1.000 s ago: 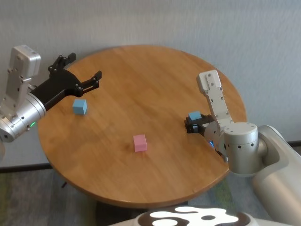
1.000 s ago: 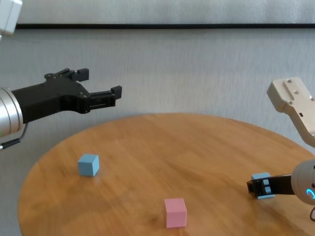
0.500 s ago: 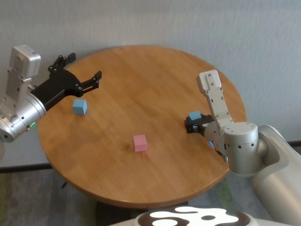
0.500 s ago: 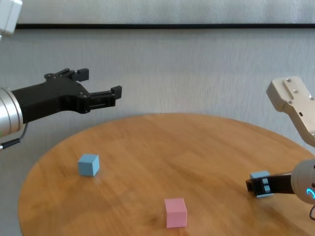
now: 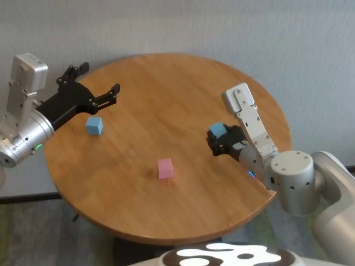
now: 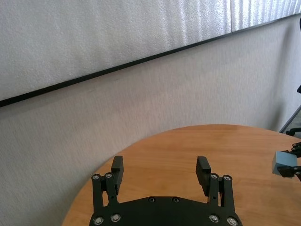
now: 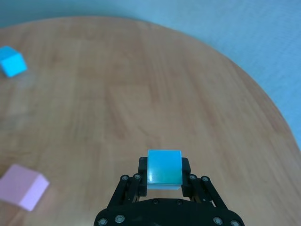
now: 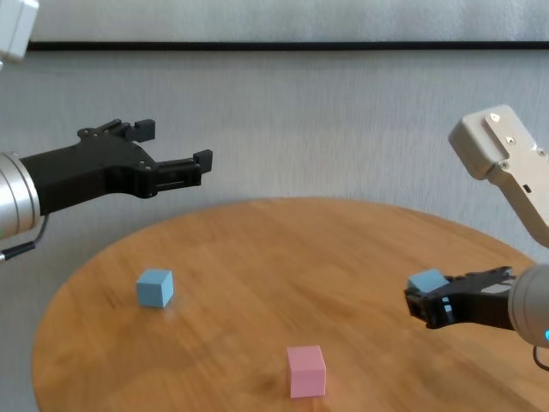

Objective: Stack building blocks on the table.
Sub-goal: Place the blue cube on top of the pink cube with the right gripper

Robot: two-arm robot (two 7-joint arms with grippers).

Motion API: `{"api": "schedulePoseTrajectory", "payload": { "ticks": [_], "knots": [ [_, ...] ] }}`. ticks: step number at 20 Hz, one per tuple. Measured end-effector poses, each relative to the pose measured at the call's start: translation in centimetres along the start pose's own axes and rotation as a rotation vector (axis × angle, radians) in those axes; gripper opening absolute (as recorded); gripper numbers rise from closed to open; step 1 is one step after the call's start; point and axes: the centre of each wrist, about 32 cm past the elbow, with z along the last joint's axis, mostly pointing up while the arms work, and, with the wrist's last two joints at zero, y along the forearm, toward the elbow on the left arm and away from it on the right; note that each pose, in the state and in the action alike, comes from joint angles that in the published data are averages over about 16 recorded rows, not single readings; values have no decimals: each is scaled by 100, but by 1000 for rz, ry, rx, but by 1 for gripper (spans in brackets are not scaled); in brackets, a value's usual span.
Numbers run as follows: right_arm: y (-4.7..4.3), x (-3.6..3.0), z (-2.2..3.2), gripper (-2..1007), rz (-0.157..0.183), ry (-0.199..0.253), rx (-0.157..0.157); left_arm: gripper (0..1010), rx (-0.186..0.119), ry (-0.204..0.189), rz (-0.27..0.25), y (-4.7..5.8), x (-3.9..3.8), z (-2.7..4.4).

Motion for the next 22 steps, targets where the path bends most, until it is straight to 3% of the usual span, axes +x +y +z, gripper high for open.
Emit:
{"api": "schedulePoseTrajectory", "payload": {
  "ticks": [7, 14, 18, 22],
  "knots": [
    [-143, 93, 32, 361, 156, -82, 61, 1000, 0, 0, 0, 0, 0, 0],
    [-225, 182, 116, 361, 299, -136, 75, 1000, 0, 0, 0, 0, 0, 0],
    [-251, 174, 167, 361, 356, -142, 69, 1000, 0, 0, 0, 0, 0, 0],
    [-269, 116, 196, 361, 386, -131, 59, 1000, 0, 0, 0, 0, 0, 0]
  ]
}}
